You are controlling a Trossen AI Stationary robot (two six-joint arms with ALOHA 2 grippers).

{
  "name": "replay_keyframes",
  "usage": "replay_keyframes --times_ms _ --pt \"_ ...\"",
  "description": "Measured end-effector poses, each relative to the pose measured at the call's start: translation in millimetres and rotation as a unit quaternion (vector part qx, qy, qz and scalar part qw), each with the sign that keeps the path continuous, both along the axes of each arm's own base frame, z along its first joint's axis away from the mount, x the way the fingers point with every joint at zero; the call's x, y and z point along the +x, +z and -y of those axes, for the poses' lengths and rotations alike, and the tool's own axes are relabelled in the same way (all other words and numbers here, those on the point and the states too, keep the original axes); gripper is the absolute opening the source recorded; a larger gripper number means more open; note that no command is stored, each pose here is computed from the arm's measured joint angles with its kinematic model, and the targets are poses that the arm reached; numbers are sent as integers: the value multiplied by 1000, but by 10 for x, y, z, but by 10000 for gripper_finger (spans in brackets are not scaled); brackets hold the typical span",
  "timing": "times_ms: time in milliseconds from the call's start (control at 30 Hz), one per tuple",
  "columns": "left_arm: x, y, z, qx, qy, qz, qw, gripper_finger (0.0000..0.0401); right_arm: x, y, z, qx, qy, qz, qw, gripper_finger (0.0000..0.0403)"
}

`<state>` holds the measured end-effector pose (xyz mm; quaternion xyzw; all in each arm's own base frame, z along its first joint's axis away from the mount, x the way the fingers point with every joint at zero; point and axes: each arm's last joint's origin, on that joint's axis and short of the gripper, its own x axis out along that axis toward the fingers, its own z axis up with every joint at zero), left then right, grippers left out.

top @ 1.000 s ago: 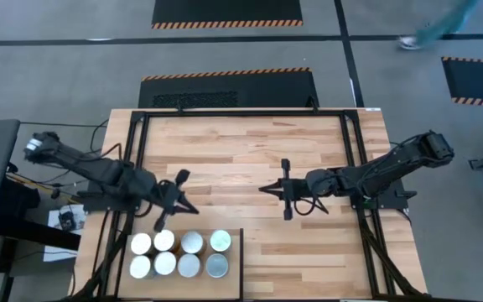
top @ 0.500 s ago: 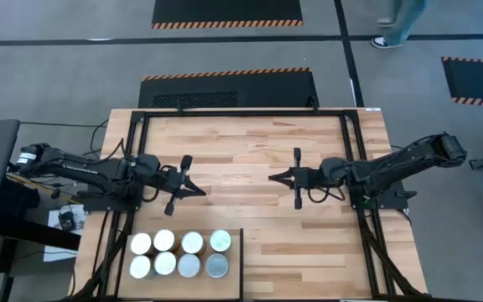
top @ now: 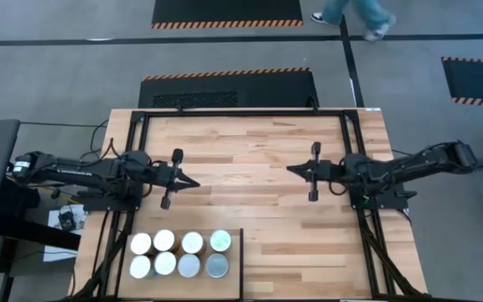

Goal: Pick and place cans onto a shelf
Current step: Return to Home Position

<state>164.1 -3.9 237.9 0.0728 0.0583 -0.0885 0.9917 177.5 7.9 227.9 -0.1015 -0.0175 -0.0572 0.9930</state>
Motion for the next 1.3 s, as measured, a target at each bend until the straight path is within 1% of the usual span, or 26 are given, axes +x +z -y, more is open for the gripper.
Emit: replay_keyframes --times_ms 67,233,533,767,833,933,1033,1100,1200,1300 --pt "-67 -58 -26 -7 8 0 1000 0 -101 -63 48 4 -12 7 1000 5" --pt "-244 -176 -71 -18 23 24 999 0 -324 -161 123 14 -33 31 999 5" --pt "-514 -443 -114 -39 66 57 995 0 -606 -283 135 19 -37 31 999 5" --pt "-669 -574 -90 -48 52 37 997 0 -806 -345 132 36 -32 17 999 5" --pt "-713 -589 -86 -49 52 35 997 0 -866 -353 123 40 -16 21 999 4" --pt "-724 -594 -79 -55 43 36 997 0 -860 -387 112 46 3 6 999 4" --pt "-710 -618 -73 -52 32 26 998 0 -838 -425 122 57 0 17 998 5" --pt "-705 -642 -75 -56 34 31 997 0 -806 -573 129 63 0 11 998 4" --pt "-708 -638 -78 -57 39 35 997 0 -793 -587 146 85 -10 3 996 4" --pt "-708 -638 -79 -56 40 36 997 0 -784 -604 156 93 -14 -5 996 5"
